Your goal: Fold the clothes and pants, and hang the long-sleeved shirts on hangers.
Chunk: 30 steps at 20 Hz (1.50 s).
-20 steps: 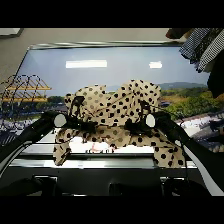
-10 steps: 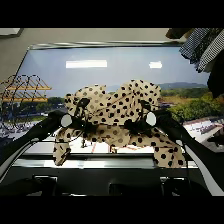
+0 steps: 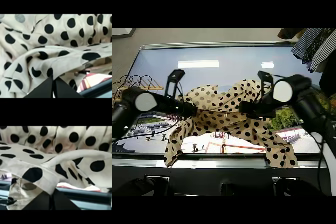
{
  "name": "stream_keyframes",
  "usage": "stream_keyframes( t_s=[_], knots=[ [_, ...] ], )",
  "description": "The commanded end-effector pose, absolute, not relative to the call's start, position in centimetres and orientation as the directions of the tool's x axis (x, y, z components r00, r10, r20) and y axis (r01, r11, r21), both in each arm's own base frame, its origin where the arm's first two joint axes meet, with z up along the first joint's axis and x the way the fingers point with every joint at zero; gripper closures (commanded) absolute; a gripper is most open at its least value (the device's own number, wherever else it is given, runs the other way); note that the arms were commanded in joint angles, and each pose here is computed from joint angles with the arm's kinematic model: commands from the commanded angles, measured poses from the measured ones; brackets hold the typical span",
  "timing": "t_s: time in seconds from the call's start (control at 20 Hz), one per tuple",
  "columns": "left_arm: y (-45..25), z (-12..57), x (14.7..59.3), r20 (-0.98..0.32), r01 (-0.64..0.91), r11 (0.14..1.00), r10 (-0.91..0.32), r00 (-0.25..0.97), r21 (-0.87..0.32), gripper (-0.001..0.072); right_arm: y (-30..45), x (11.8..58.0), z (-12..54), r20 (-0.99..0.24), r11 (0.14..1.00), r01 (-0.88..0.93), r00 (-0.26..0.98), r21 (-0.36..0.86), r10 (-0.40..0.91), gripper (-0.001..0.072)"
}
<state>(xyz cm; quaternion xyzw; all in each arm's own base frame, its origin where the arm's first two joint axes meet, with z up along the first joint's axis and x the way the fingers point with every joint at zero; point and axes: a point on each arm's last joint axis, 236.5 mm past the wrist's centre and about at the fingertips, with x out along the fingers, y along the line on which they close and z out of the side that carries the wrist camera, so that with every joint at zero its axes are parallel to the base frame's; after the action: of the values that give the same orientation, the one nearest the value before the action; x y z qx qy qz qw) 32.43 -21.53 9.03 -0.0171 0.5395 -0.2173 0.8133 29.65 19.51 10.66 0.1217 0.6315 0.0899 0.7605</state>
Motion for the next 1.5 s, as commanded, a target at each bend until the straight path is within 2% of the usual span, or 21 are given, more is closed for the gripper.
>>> stream_keyframes(
  t_s=[0.0,0.2,0.25,0.3,0.35,0.45,0.5,0.55,0.65,0.8,1.0,1.05,1.2,1.45],
  knots=[
    [-20.7,12.0,31.0,-0.857,0.261,0.917,-0.38,0.347,-0.301,0.0692,17.8,27.4,13.8,-0.945,0.961,0.021,0.189,0.275,0.267,0.0694],
    [-21.4,11.2,32.7,-0.845,0.24,0.918,-0.386,0.37,-0.315,0.0686,19.1,29.6,12.5,-0.933,0.953,0.024,0.214,0.3,0.289,0.0694],
    [-21.5,10.7,33.1,-0.847,0.206,0.922,-0.383,0.368,-0.327,0.061,19.6,30.2,11.9,-0.933,0.952,0.023,0.209,0.306,0.294,0.0694],
    [-21.4,10.5,33.6,-0.845,0.181,0.924,-0.382,0.375,-0.338,0.0457,20.1,30.8,11.3,-0.93,0.95,0.013,0.208,0.311,0.302,0.0693],
    [-21.1,10.6,34.3,-0.836,0.166,0.925,-0.381,0.394,-0.343,0.0341,20.6,31.5,10.7,-0.928,0.949,0.009,0.213,0.315,0.306,0.0694],
    [-18.9,11.0,35.5,-0.83,0.112,0.932,-0.359,0.426,-0.346,0.0294,21.0,32.4,9.6,-0.93,0.95,0.007,0.208,0.312,0.304,0.0694],
    [-16.9,11.1,36.0,-0.835,0.055,0.936,-0.335,0.437,-0.346,0.02,21.1,32.6,9.2,-0.933,0.952,0.001,0.201,0.306,0.3,0.0693],
    [-14.4,11.1,36.4,-0.84,-0.004,0.939,-0.305,0.449,-0.344,0.0174,21.1,32.7,8.8,-0.935,0.954,-0.01,0.194,0.3,0.296,0.0693],
    [-8.5,10.9,37.5,-0.834,-0.133,0.932,-0.231,0.501,-0.338,0.0173,21.2,32.8,8.6,-0.936,0.956,-0.028,0.193,0.294,0.293,0.0693],
    [-0.6,9.4,37.7,-0.857,-0.227,0.936,-0.127,0.5,-0.271,0.0175,21.1,32.7,8.5,-0.938,0.956,-0.036,0.189,0.291,0.292,0.0693],
    [6.0,9.8,38.8,-0.828,-0.374,0.885,-0.024,0.56,-0.279,0.0169,21.2,32.9,8.6,-0.936,0.956,-0.043,0.193,0.291,0.294,0.0693],
    [7.5,9.5,38.6,-0.832,-0.409,0.871,-0.001,0.555,-0.274,0.013,21.2,32.8,8.6,-0.937,0.956,-0.043,0.192,0.291,0.293,0.0693],
    [14.4,8.2,36.9,-0.849,-0.542,0.801,0.083,0.521,-0.254,0.0127,21.1,32.6,8.5,-0.939,0.957,-0.046,0.184,0.286,0.289,0.0693],
    [23.9,4.7,32.7,-0.887,-0.523,0.847,0.168,0.431,-0.094,0.0128,21.1,32.6,8.5,-0.94,0.957,-0.053,0.183,0.284,0.289,0.0693]
  ],
)
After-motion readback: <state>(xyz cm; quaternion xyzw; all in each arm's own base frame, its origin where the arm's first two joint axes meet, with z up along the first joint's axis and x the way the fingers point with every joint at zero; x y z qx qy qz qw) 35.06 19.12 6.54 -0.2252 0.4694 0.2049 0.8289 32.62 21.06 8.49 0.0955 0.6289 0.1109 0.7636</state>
